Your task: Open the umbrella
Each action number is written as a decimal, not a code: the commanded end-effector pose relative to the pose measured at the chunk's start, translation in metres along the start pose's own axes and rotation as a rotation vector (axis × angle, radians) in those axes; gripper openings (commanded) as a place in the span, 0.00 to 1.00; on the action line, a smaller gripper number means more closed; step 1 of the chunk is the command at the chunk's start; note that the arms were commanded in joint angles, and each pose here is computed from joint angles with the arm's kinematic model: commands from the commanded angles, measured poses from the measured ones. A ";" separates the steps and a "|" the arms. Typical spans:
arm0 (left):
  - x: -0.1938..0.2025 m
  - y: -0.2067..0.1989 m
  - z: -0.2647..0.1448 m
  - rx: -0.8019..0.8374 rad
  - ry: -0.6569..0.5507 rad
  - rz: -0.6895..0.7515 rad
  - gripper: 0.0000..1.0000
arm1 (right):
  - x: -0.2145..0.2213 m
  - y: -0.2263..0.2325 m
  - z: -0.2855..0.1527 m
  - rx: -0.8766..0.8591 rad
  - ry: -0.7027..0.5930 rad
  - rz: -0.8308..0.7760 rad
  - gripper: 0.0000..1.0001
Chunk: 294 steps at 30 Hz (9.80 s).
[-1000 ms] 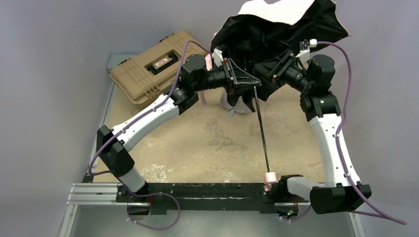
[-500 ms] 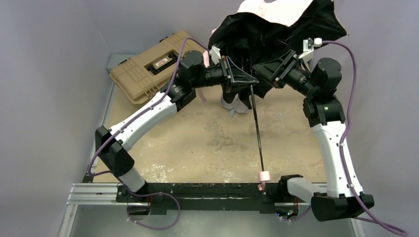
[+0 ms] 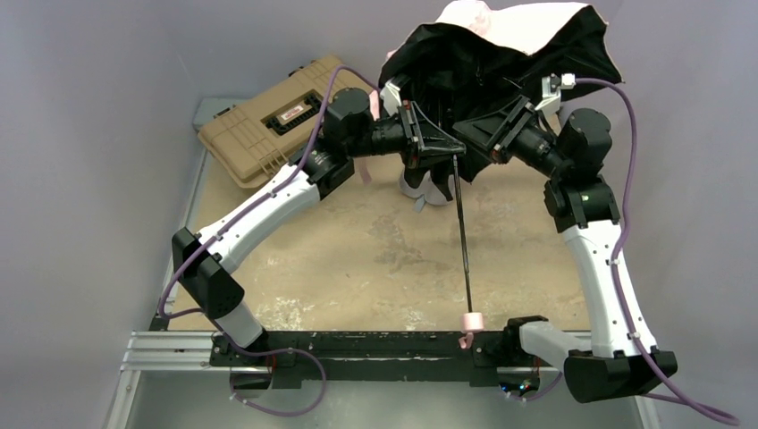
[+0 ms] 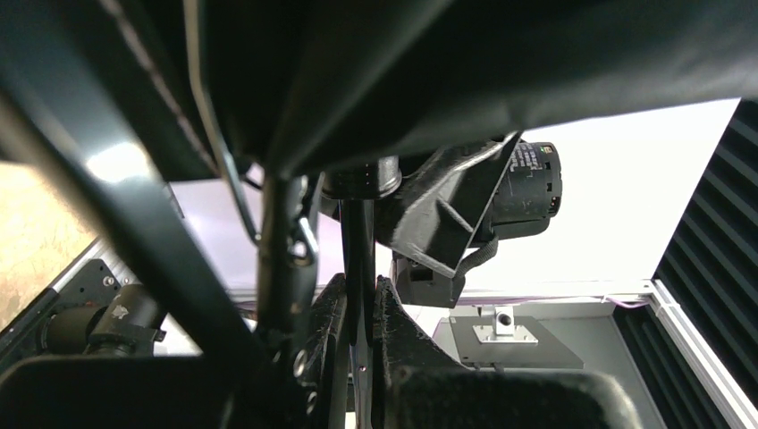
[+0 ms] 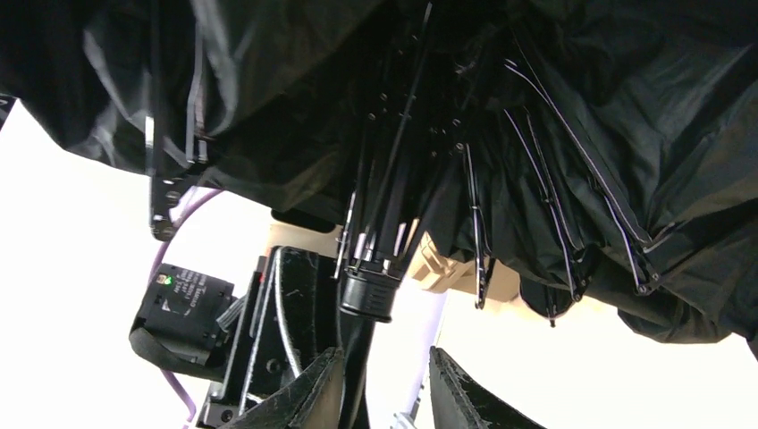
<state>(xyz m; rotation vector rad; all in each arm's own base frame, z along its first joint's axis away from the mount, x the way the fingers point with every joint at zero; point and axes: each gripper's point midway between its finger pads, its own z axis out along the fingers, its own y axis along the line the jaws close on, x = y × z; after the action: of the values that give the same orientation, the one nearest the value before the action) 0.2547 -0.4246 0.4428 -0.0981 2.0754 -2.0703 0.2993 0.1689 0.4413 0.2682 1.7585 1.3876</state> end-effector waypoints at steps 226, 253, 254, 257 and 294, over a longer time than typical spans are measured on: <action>0.117 0.013 -0.058 -0.127 0.303 0.236 0.00 | -0.235 0.014 0.019 -0.173 -0.798 0.102 0.00; 0.115 0.011 -0.061 -0.188 0.237 0.404 0.54 | -0.271 0.071 0.008 -0.302 -0.864 0.057 0.00; 0.107 0.003 -0.065 -0.183 0.208 0.429 0.66 | -0.265 0.070 0.009 -0.303 -0.839 0.053 0.00; 0.087 -0.023 -0.082 -0.158 0.146 0.502 0.84 | -0.251 0.068 0.012 -0.286 -0.784 0.033 0.00; 0.035 -0.103 -0.176 -0.076 -0.147 0.808 0.95 | -0.177 0.078 0.055 -0.158 -0.471 -0.082 0.00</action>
<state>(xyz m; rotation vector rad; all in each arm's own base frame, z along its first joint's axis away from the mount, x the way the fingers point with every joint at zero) 0.1289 -0.2628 0.5794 0.5859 1.5644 -1.7215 0.4612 0.1056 0.5469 0.5325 1.3285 1.1941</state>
